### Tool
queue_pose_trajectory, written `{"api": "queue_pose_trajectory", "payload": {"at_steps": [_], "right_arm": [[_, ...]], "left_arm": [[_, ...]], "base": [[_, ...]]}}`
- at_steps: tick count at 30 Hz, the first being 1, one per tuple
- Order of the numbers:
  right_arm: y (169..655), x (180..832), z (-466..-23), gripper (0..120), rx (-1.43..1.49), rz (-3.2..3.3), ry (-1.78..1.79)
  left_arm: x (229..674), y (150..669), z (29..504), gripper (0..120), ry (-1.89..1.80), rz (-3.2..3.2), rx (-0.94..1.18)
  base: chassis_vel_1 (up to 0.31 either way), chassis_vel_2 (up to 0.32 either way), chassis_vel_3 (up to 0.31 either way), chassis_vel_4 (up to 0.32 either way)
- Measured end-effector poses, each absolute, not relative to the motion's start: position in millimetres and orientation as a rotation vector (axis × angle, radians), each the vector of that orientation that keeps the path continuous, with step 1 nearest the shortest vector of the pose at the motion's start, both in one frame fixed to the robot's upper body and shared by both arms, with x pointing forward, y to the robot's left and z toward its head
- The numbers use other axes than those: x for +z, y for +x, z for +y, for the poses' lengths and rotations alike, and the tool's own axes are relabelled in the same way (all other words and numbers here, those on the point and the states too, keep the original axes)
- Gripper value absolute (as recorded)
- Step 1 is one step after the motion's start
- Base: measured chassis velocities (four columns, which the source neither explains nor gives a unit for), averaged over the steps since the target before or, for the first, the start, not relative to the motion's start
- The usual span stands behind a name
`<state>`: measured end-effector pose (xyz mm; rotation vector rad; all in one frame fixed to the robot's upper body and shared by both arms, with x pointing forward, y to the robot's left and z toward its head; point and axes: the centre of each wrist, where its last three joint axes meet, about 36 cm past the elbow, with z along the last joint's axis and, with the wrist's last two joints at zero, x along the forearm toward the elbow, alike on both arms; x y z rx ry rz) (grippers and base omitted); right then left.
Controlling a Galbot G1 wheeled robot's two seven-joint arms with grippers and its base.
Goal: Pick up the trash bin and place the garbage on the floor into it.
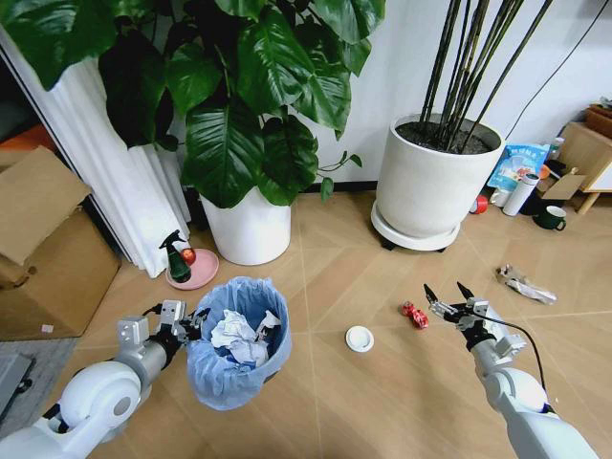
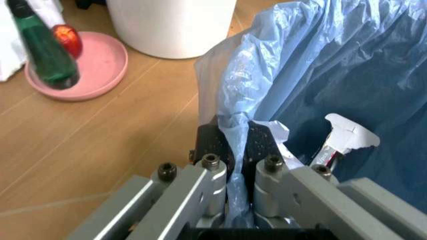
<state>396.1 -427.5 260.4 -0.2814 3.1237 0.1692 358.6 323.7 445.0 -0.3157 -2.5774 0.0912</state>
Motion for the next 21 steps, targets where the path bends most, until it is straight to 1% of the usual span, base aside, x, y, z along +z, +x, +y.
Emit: {"api": "queue_pose_trajectory", "payload": {"at_steps": [5,13,21], "right_arm": [[396.6,259.9,-427.0,100,0.166,3.122,-0.293],[397.2,260.0,-427.6,100,0.159,3.118,-0.300],[399.2,261.3,-427.8,100,0.155,3.116,-0.307]], "left_arm": [[444.5,358.5,323.6,0,-0.315,-2.577,0.093],[444.4,358.7,323.3,0,-0.316,-2.577,0.093],[445.5,359.8,323.3,0,-0.318,-2.580,0.095]], "base": [[-0.126,0.089,0.132,-0.089],[-0.070,0.081,0.084,-0.065],[-0.007,0.008,0.006,-0.006]]}}
